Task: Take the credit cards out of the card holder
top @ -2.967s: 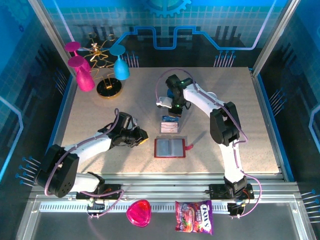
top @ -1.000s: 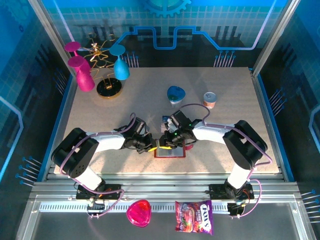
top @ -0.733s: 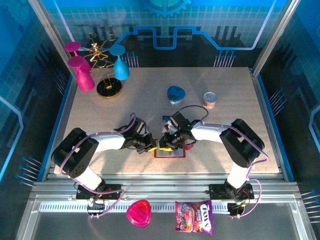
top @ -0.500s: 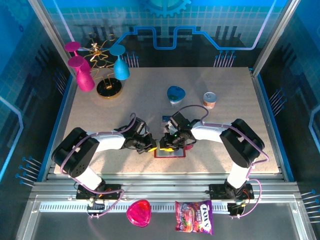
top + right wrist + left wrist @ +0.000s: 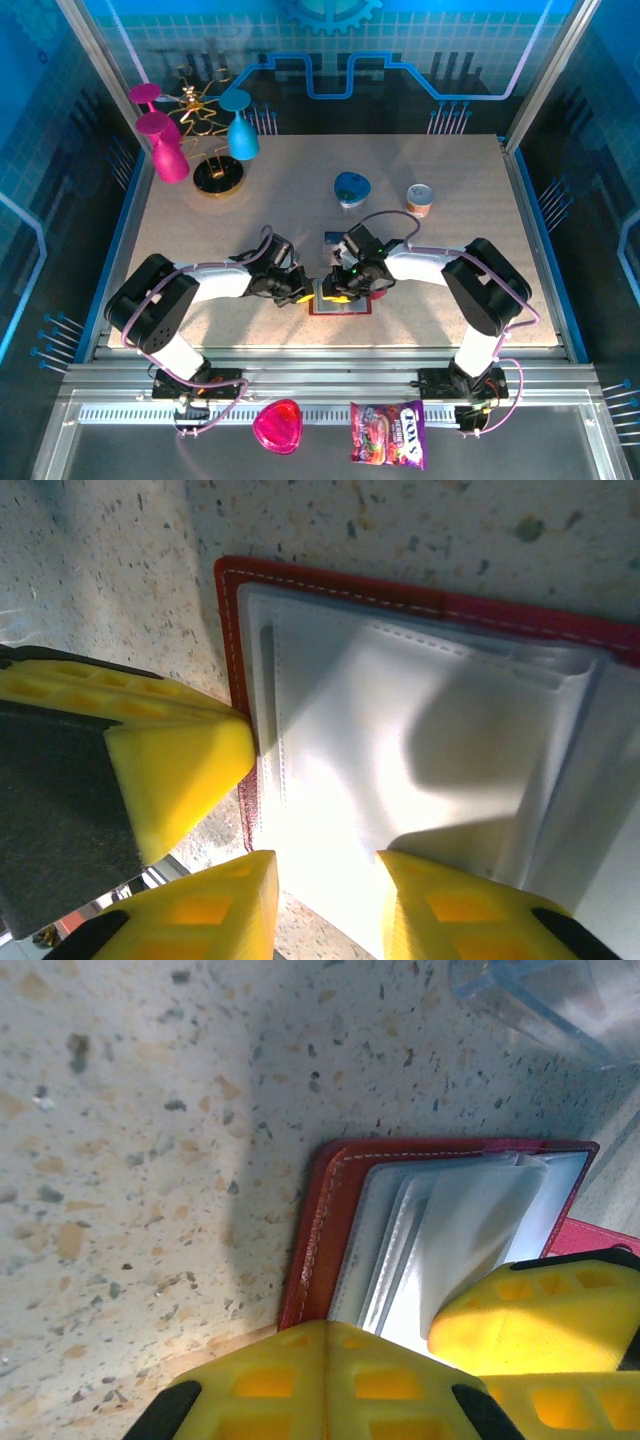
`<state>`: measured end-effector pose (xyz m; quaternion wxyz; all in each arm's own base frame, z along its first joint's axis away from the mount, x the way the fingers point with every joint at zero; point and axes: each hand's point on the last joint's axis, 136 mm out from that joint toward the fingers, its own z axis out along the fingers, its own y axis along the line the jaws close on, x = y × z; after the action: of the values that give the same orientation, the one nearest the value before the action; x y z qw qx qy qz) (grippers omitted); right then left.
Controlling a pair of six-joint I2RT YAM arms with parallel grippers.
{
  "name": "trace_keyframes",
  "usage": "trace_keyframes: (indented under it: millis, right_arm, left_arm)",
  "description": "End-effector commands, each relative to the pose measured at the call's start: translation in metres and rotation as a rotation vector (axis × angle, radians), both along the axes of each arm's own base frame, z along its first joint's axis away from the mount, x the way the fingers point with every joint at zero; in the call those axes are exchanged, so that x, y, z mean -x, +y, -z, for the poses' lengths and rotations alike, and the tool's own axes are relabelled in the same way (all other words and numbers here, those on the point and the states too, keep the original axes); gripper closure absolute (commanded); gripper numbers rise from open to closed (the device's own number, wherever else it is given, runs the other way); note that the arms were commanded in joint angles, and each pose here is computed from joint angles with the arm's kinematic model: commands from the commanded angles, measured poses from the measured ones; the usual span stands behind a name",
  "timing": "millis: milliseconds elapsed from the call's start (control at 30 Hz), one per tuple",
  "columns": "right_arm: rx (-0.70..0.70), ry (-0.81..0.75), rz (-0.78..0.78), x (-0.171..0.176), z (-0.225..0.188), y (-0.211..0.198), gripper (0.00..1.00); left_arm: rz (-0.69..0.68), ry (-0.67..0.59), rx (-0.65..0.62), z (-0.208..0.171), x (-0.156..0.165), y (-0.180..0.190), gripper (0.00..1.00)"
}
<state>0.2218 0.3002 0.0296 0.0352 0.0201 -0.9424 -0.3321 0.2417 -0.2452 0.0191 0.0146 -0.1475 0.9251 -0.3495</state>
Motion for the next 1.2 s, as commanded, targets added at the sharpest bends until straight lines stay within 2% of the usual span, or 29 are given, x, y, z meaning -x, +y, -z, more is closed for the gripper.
trace_keyframes:
  millis: [0,500,833,1167]
  right_arm:
    - [-0.028,-0.001,0.011,-0.002,-0.002,-0.004,0.69]
    - [-0.157,0.028,0.044,0.002,0.004,-0.012,0.73]
    - [-0.214,0.041,0.066,0.003,0.009,-0.015,0.76]
    - [-0.237,0.051,0.079,0.003,0.009,-0.020,0.76]
  left_arm:
    - [0.014,0.022,-0.016,0.000,0.002,-0.001,0.94]
    - [0.011,-0.023,0.030,-0.022,-0.008,-0.010,0.92]
    - [0.004,-0.023,0.081,-0.025,-0.010,-0.023,0.80]
    - [0.018,-0.008,0.090,-0.018,-0.011,-0.033,0.77]
